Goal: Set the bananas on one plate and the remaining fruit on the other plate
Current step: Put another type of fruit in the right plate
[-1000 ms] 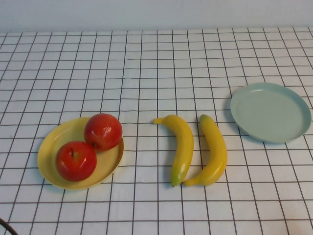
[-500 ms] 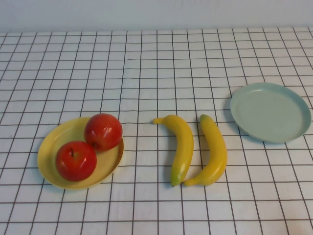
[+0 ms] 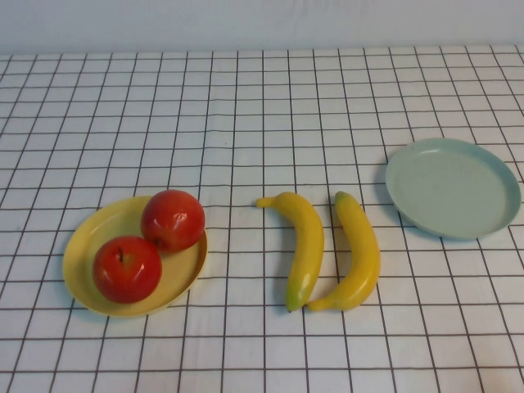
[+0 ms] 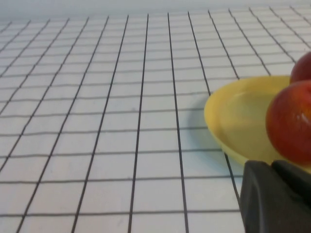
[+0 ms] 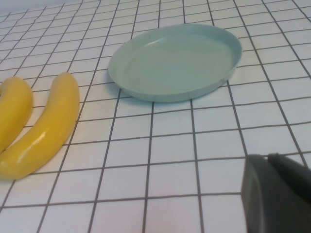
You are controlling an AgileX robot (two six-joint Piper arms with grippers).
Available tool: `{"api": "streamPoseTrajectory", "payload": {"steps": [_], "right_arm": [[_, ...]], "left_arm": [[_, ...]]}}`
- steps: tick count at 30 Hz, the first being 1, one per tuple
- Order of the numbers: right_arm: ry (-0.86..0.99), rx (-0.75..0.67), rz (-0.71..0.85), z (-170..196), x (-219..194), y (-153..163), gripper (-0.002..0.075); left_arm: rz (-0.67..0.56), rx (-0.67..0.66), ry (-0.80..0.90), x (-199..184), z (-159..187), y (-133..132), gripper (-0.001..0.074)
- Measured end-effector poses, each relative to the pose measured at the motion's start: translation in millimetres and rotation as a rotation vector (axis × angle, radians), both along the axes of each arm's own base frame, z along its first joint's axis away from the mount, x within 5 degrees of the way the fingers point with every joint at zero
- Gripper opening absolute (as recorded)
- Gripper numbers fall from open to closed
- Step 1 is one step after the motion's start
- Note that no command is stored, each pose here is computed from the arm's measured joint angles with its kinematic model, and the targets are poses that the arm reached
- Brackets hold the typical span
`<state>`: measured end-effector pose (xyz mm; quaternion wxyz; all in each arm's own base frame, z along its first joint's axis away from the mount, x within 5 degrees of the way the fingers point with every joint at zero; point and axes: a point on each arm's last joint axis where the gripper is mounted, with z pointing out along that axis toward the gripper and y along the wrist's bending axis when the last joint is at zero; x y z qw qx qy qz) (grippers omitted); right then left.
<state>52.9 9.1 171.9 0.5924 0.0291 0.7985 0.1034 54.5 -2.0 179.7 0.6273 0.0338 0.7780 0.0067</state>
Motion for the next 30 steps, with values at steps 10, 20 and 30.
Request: {"api": "streamPoseTrajectory", "payload": {"steps": [10,20,30], "right_arm": [[0.0,0.0,0.0,0.0,0.0,0.0,-0.0016],[0.0,0.0,-0.003,0.0,0.0,-0.1,-0.0016],[0.0,0.0,-0.003,0.0,0.0,-0.1,-0.0016]], "left_arm": [[-0.004,-0.008,0.087,-2.0,-8.1,-0.5,-0.0002],[-0.004,-0.008,0.087,-2.0,-8.1,-0.5,-0.0002],[-0.004,-0.008,0.087,-2.0,-8.1,-0.5,-0.0002]]}}
